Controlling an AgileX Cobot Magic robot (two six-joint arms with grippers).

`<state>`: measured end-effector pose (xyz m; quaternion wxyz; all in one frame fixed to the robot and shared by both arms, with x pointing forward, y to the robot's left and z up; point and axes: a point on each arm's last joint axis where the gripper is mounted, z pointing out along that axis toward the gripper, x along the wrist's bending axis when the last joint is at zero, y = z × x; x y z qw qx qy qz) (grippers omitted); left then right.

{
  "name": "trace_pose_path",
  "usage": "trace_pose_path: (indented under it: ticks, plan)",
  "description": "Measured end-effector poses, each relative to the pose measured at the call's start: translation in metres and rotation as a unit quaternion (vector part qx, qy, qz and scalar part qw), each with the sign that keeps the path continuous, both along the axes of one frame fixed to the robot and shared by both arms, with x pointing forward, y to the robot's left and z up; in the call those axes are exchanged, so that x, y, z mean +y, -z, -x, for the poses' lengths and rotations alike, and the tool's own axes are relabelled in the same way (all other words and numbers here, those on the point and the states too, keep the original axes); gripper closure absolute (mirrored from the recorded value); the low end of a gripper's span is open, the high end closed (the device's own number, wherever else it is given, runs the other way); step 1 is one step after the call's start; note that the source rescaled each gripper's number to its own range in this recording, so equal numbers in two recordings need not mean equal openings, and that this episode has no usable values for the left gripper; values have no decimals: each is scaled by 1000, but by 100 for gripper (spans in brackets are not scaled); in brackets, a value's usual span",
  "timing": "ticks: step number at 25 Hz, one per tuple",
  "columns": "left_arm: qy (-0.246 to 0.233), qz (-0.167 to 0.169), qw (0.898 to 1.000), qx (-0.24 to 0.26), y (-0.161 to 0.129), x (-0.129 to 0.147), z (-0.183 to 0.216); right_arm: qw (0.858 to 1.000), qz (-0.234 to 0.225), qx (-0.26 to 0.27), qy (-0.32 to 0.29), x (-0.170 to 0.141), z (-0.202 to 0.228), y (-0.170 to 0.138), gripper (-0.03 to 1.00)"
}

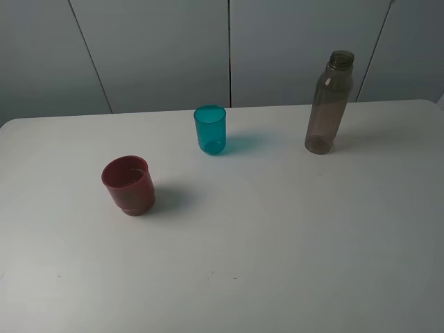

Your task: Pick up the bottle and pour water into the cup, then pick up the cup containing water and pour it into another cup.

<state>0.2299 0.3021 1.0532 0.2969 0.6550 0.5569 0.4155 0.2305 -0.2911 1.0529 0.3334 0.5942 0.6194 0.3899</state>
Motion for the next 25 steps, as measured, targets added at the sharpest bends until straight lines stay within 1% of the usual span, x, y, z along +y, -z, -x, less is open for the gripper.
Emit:
trace_pose_path:
  ticks: [4, 25]
  plan:
    - [0, 0, 1000, 0, 0, 0, 0, 1000, 0, 0, 9, 0, 0, 0, -3]
    - [-1, 1, 1000, 0, 0, 0, 0, 1000, -1, 0, 9, 0, 0, 0, -3]
